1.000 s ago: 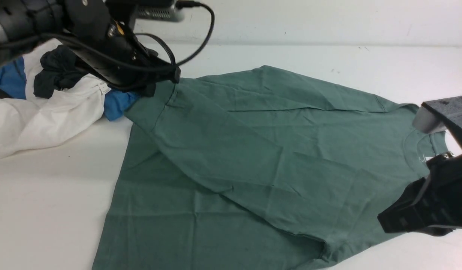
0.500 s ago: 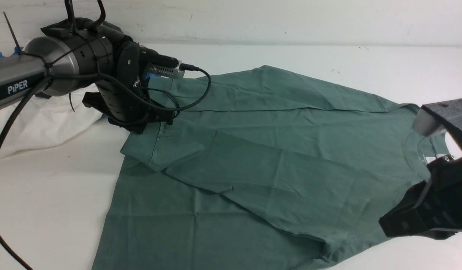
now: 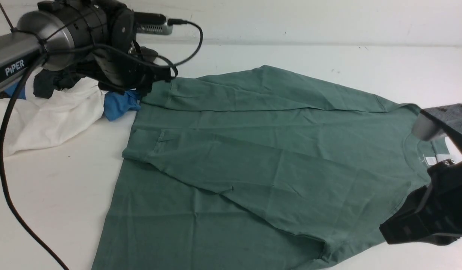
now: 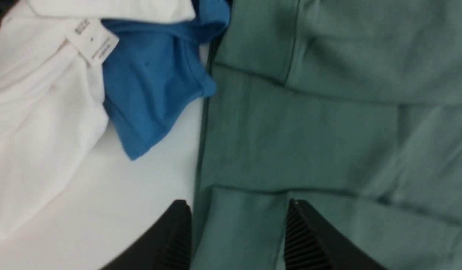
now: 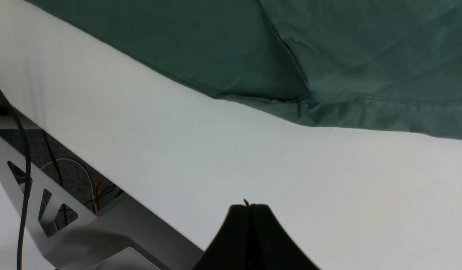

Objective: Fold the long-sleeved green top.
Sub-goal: Use the left arm to clamp the cuff farthest from it

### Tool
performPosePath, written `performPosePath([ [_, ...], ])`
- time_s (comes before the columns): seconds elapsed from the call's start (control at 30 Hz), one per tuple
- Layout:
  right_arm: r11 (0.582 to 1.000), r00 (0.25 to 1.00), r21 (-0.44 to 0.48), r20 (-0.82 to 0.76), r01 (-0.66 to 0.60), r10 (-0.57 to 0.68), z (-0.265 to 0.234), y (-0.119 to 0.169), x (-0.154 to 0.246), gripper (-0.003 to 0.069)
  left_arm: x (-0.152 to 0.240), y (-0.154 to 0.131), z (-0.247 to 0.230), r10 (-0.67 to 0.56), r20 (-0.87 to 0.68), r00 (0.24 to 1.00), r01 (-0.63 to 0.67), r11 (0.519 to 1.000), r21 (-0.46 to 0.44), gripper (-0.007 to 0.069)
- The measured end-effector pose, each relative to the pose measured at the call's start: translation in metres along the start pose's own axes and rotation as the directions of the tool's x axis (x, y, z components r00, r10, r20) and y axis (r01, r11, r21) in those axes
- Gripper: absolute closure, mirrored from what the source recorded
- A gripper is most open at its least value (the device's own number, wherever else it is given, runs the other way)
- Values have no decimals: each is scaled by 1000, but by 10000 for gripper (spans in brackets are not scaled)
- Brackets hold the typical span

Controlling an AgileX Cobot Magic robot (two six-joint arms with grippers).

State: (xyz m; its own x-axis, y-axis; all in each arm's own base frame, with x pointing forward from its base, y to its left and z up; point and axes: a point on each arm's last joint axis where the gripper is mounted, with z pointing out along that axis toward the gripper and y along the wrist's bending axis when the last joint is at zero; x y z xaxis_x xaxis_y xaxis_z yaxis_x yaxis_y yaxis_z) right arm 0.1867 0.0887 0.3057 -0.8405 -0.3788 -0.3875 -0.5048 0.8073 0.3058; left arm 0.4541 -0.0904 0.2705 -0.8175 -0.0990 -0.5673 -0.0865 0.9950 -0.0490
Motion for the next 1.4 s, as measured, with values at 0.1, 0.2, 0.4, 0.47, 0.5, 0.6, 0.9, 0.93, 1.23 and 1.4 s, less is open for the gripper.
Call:
performPosePath([
  [0.1, 1000, 1000, -2, 1, -1, 1, 0, 0, 0, 676, -15, 5, 11, -72, -6, 997, 73, 995, 67, 302],
  [0.2, 1000, 1000, -5, -1, -2, 2, 0, 0, 0, 676, -29, 8, 31, -85, -11, 996, 86, 987, 134, 301],
  [0.4, 1000, 1000, -6, -5, -5, 5, 0, 1, 0, 676, -32, 14, 88, -51, -22, 998, 53, 988, 143, 301],
  [0.47, 1000, 1000, -7, -4, -6, 6, 0, 1, 0, 676, -31, 18, 103, -44, -16, 999, 46, 991, 128, 301],
  [0.5, 1000, 1000, -7, -4, -6, 6, 0, 1, 0, 676, -30, 21, 112, -48, -11, 999, 49, 991, 122, 301],
  [0.6, 1000, 1000, -7, -4, -7, 7, 0, 1, 0, 676, -26, 25, 131, -52, -2, 999, 52, 992, 113, 301],
  [0.9, 1000, 1000, -7, -6, -3, 3, 0, 1, 0, 676, -21, 28, 156, -35, 52, 998, 30, 995, 96, 301],
  [0.93, 1000, 1000, -7, -6, -3, 3, 0, 1, 0, 676, -22, 28, 156, -37, 65, 997, 31, 995, 100, 301],
  [1.23, 1000, 1000, -7, -5, -3, 3, 0, 1, 0, 674, -23, 27, 159, -40, 93, 995, 30, 994, 105, 319],
  [1.4, 1000, 1000, -7, -3, -3, 3, 0, 1, 0, 674, -19, 28, 165, -39, 74, 997, 31, 994, 101, 438],
])
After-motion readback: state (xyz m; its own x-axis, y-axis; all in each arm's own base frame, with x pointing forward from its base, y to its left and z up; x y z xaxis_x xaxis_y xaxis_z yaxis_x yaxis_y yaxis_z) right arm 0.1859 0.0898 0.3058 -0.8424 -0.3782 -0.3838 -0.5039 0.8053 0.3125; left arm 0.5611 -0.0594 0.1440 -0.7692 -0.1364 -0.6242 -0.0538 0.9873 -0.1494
